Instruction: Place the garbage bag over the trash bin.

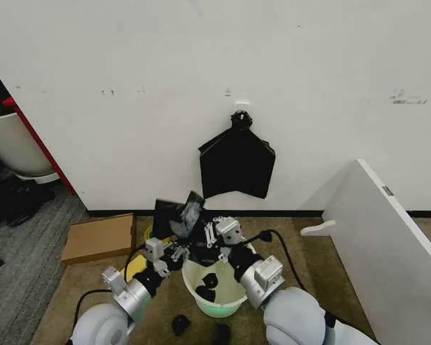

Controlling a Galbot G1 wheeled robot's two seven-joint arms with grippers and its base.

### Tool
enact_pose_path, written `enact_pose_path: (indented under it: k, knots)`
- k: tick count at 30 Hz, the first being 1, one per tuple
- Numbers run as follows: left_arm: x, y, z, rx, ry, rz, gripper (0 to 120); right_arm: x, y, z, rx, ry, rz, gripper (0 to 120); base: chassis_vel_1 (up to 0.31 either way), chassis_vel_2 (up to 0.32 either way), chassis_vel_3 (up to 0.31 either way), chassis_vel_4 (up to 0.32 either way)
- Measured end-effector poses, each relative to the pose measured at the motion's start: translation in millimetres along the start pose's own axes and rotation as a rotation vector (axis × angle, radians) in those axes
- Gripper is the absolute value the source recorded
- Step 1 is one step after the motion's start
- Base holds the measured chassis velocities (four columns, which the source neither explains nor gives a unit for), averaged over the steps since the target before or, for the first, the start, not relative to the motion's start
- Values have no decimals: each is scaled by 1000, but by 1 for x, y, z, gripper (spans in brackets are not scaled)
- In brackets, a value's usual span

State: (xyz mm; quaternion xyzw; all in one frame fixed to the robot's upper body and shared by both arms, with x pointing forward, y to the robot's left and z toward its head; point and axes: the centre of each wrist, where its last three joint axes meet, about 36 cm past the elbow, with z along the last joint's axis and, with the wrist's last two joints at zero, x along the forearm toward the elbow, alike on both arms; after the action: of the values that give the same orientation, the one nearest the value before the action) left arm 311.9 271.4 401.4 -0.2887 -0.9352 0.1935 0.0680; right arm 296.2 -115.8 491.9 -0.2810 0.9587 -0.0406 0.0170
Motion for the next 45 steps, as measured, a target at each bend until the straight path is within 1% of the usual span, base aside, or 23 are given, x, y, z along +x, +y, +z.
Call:
enact_pose_path:
  k: [6,9,11,12,14,18,22,26,28,29,32,35,36,38,39,42,43,45]
  knots:
    - [5,2,-7,-8,-5,4,0,3,-9,9,45,30,34,0,0,0,0,0]
    - [8,-1,-9,-10,-7,8,0,-1,-18,20,108,33,53,0,0,0,0,0]
    - [9,-3,-9,-7,-13,11,0,-6,-27,31,175,23,59,0,0,0,0,0]
    - [9,-6,-10,4,-25,12,0,-10,-37,41,232,13,67,0,0,0,0,0]
    - [9,-7,-11,12,-33,12,0,-12,-40,44,251,11,70,0,0,0,0,0]
    - [5,-10,-13,64,-77,2,0,-16,-53,60,329,-3,78,0,0,0,0,0]
    - [1,-11,-14,100,-108,-8,0,-16,-55,66,353,-17,66,0,0,0,0,0]
    - [0,-11,-8,122,-120,-14,0,-13,-47,62,331,-38,36,0,0,0,0,0]
    - [0,-11,-5,129,-118,-13,8,-10,-41,56,312,-56,15,0,0,0,0,0]
    - [0,-11,-5,129,-118,-13,8,-10,-41,56,312,-56,15,0,0,0,0,0]
    - [-1,-10,-3,130,-115,-11,20,-3,-31,47,289,-79,-16,0,0,0,0,0]
    - [-1,-9,-3,125,-111,-9,30,2,-26,42,280,-92,-34,0,0,0,0,0]
    - [-1,-9,-3,125,-111,-9,30,2,-26,42,280,-92,-34,0,0,0,0,0]
    - [-2,-9,-3,121,-108,-7,34,6,-22,37,276,-105,-49,0,0,0,0,0]
    - [-2,-9,-3,120,-106,-6,31,8,-20,35,277,-113,-60,0,0,0,0,0]
    - [-2,-9,-3,122,-98,-6,16,12,-19,30,282,-132,-76,0,0,0,0,0]
    - [-2,-9,-3,122,-98,-6,16,12,-19,30,282,-132,-76,0,0,0,0,0]
    - [-2,-9,-3,125,-96,-9,10,13,-20,31,283,-132,-75,0,0,0,0,0]
